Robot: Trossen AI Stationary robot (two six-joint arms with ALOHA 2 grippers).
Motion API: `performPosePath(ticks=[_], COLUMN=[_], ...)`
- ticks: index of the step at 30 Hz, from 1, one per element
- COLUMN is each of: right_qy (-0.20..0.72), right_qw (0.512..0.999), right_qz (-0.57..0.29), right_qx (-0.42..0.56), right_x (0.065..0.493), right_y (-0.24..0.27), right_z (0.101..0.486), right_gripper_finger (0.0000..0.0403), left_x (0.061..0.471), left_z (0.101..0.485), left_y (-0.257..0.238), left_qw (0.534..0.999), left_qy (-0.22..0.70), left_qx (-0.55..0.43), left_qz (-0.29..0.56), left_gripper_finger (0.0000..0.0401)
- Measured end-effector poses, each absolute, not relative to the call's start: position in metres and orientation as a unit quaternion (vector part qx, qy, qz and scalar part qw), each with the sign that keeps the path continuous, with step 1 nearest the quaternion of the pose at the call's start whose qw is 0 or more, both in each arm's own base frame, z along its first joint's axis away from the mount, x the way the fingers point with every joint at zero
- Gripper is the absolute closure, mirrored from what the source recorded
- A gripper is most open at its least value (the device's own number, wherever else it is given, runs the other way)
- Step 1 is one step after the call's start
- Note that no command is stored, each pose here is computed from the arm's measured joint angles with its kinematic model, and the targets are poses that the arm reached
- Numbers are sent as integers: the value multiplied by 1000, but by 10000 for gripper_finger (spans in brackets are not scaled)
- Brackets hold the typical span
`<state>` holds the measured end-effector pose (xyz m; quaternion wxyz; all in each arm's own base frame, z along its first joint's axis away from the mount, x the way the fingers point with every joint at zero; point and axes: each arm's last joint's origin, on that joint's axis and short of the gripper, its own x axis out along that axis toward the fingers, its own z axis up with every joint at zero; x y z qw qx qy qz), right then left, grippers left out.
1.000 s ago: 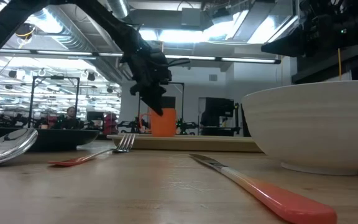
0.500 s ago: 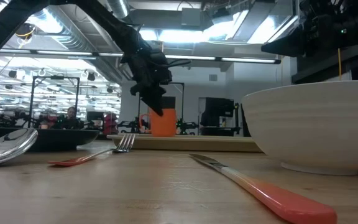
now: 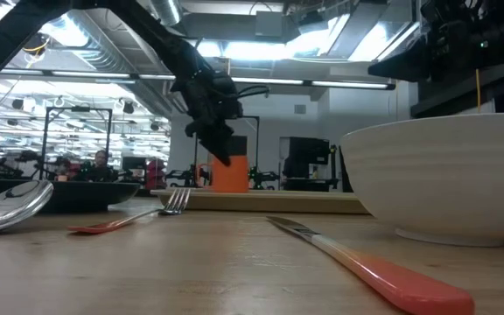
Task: Set up tray
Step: Put the orange mug at the top left of the gray serving tray
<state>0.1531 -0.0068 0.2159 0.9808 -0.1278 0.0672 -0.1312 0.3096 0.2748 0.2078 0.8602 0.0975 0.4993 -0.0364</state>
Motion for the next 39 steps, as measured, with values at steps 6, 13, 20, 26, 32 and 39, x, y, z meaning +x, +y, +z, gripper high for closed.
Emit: performPosePath(ticks=[6,13,20,26,32,39], right_qy=[71,74,74,74,74,74], right_qw=[980,980,980,980,981,981], right_qz=[-131,-130,-130,-130,-131,-130], right_qx=[-128,-128,-127,-127,-126,-126], right_x=[153,153,153,153,153,153], right_y=[-7,-7,-7,-7,-7,-7], right_z=[215,215,215,215,215,215], right_gripper_finger=[384,384,384,384,384,384], left_x=[309,310,312,314,314,314], left_z=[208,208,208,208,208,209], left_y=[275,274,272,270,270,271], left_qw=[860,860,860,861,861,861], left_qy=[500,500,501,498,499,499], left_qx=[97,91,92,96,96,96], left_qz=[-37,-34,-36,-38,-37,-28], left_gripper_finger=[398,397,396,367,333,312])
